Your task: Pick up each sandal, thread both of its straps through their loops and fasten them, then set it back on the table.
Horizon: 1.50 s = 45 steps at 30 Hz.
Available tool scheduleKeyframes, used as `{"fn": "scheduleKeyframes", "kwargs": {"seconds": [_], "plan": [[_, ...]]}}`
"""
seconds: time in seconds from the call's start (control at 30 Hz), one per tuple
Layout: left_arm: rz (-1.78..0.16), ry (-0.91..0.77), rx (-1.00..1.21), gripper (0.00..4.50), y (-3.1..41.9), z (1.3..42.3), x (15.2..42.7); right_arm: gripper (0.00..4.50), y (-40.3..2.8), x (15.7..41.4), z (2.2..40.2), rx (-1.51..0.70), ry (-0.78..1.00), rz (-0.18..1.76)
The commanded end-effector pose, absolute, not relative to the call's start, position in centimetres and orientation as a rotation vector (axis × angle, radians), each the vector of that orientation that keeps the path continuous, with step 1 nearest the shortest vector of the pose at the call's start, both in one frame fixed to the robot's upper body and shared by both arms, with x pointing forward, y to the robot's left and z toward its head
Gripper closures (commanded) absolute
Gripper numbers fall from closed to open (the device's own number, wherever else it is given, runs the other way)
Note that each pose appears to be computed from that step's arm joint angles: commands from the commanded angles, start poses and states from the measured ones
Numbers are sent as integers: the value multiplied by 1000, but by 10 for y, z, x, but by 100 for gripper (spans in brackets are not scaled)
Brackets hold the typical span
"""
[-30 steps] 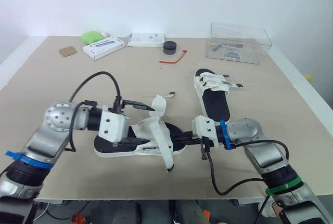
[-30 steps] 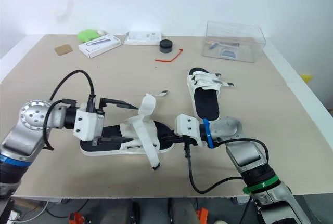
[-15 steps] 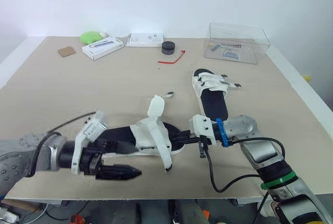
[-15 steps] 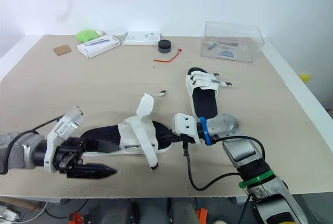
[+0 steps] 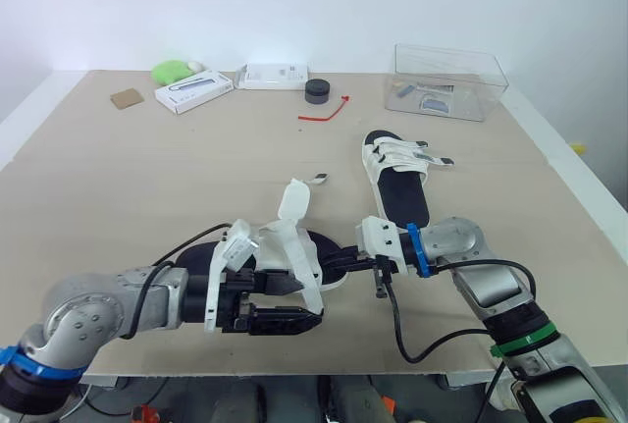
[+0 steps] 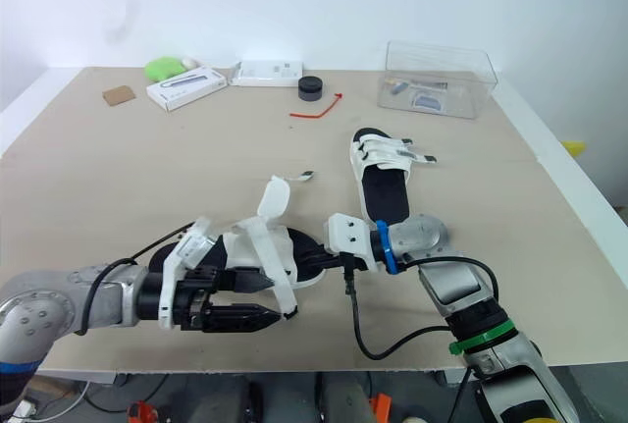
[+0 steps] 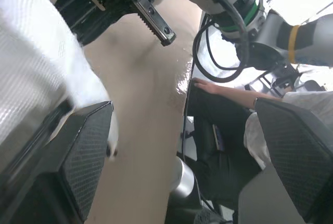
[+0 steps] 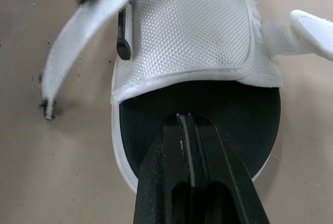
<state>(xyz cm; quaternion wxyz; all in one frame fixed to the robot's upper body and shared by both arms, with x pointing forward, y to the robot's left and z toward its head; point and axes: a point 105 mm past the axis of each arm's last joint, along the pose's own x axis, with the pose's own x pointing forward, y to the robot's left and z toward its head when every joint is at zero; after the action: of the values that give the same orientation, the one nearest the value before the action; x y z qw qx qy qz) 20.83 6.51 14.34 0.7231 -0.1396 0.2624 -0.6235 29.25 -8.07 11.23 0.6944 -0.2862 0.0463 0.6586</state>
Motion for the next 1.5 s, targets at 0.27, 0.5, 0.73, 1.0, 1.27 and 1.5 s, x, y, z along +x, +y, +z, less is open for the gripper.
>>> {"fn": "scheduleKeyframes", "kwargs": {"seconds": [0.27, 0.5, 0.73, 1.0, 1.27, 1.5], "plan": [[-1334, 633, -246, 2, 60, 131, 217, 450, -81, 291, 115, -648, 98, 1457], [-1360, 593, -291, 2, 76, 151, 216, 450, -84, 289, 115, -644, 101, 1449], [-1387, 699, -248, 2, 99, 148, 197, 450, -84, 291, 115, -648, 99, 1450], [-1339, 619, -230, 2, 79, 137, 212, 450, -81, 293, 117, -653, 90, 1455], [-1391, 577, -222, 2, 62, 138, 214, 450, -84, 294, 118, -663, 94, 1449], [-1381, 581, -240, 84, 59, 135, 217, 450, -85, 293, 118, -664, 96, 1446]]}}
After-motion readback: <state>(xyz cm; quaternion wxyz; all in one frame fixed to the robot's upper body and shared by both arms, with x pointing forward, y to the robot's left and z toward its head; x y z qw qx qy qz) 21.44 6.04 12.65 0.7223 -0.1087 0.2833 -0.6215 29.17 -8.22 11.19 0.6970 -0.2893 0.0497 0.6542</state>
